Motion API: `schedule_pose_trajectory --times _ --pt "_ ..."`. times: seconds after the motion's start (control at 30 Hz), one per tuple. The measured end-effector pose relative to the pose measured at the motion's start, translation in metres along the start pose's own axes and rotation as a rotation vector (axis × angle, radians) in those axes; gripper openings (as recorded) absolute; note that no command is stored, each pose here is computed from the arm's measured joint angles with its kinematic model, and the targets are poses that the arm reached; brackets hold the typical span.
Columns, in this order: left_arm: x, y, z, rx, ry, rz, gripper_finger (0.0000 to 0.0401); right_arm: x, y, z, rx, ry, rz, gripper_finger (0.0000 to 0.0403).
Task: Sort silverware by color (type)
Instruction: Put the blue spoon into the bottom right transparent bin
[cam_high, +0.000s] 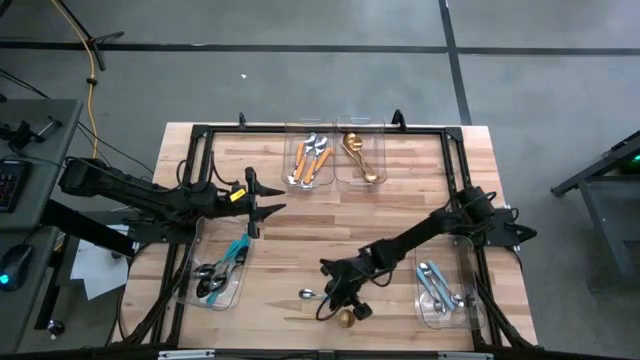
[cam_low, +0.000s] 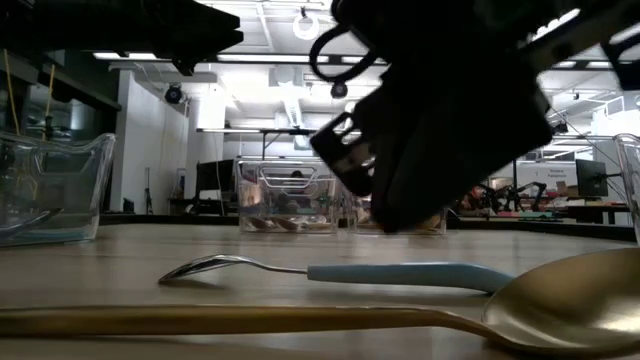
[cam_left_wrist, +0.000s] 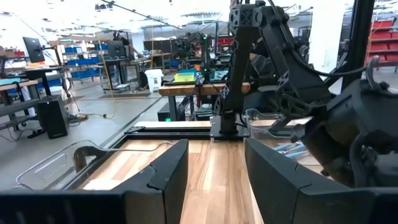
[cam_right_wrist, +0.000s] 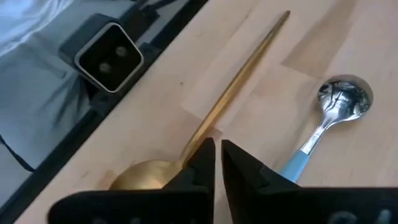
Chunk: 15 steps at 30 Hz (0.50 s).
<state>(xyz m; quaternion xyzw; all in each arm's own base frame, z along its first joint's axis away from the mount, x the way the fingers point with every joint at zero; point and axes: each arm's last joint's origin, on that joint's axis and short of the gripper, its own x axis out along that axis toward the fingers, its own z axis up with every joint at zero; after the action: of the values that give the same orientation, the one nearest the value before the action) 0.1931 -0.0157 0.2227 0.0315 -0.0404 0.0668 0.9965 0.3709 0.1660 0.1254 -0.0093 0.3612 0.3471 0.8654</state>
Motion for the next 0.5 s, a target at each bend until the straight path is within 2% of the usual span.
schedule_pose_trajectory --times 0.33,0.5 --pt "0.0 0.0 0.0 0.002 0.004 0.0 0.0147 0.006 -0.006 -0.003 -0.022 0.03 -0.021 0.0001" --pt "0.0 0.0 0.0 0.002 0.004 0.0 0.0147 0.004 -0.011 -0.007 -0.005 0.073 -0.085 0.0"
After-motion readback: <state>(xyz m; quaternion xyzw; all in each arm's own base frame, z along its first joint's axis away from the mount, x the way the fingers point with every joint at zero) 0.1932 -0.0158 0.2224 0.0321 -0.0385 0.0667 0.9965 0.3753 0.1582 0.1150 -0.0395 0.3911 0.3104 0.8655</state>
